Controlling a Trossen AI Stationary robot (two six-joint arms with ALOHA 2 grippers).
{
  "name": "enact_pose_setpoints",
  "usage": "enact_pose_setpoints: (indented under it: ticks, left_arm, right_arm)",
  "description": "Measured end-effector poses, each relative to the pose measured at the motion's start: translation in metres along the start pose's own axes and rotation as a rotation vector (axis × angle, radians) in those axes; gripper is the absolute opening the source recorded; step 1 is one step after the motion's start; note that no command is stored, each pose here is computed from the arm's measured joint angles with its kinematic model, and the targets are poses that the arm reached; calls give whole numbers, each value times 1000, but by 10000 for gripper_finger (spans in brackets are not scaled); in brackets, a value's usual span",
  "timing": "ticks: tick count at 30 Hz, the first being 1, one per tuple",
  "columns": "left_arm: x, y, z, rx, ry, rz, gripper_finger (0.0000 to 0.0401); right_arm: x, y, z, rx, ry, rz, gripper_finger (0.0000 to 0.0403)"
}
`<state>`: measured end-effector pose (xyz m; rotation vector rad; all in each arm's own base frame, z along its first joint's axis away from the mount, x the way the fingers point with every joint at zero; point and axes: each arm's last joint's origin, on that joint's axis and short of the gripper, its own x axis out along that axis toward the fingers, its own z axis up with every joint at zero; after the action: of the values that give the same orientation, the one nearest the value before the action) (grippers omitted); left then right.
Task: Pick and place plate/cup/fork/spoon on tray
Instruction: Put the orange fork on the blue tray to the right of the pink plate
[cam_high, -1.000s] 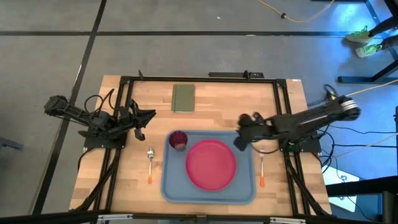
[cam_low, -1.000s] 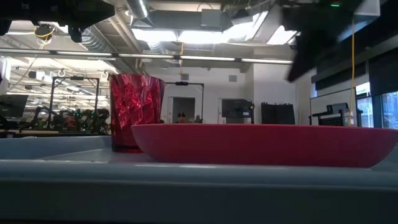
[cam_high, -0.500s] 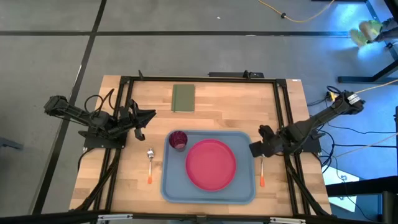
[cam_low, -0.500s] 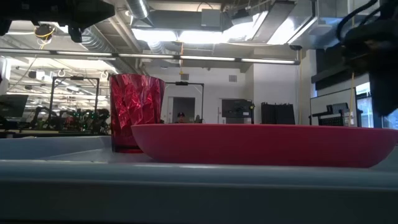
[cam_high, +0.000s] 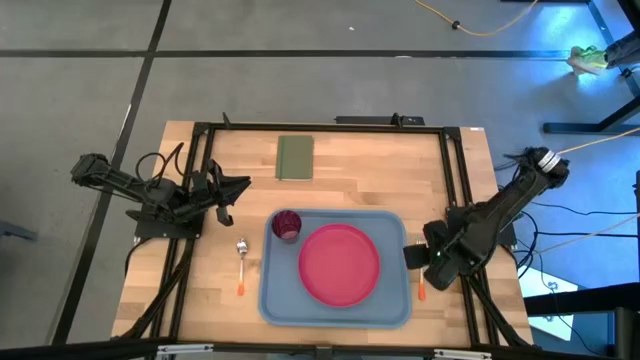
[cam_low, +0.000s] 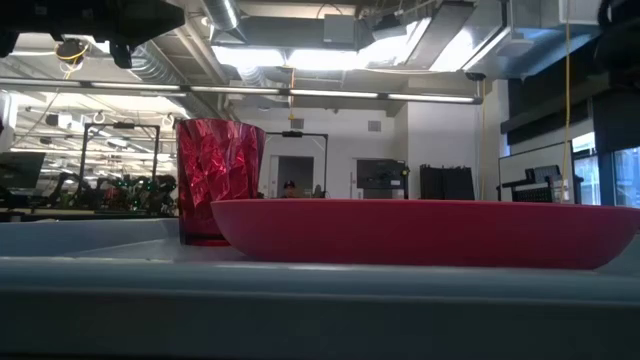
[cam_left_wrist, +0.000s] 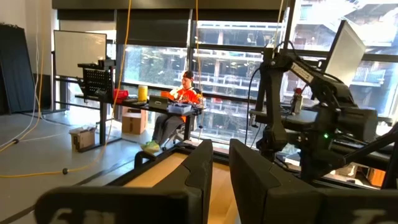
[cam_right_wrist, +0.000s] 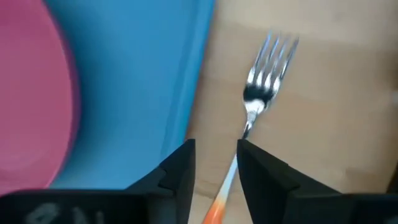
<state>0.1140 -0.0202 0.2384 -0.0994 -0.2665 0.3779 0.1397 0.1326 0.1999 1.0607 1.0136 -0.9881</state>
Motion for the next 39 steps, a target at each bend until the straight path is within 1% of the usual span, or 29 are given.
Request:
enact_pose_setpoints:
  ticks: [6, 9, 16, 28, 39]
  left_arm:
    - [0, 0, 0, 0, 0, 0, 47]
    - [0, 0, 0, 0, 0, 0, 47]
    - [0, 0, 0, 0, 0, 0, 47]
    - [0, 0, 0, 0, 0, 0, 47]
    - [0, 0, 0, 0, 0, 0, 47]
  right_arm:
    - [9, -1, -10, 136, -1, -57, 126]
    - [11, 0, -12, 165, 14, -75, 127]
    - [26, 3, -20, 155, -11, -142, 127]
    - [44, 8, -29, 146, -32, -166, 127]
    - [57, 9, -35, 155, -47, -212, 127]
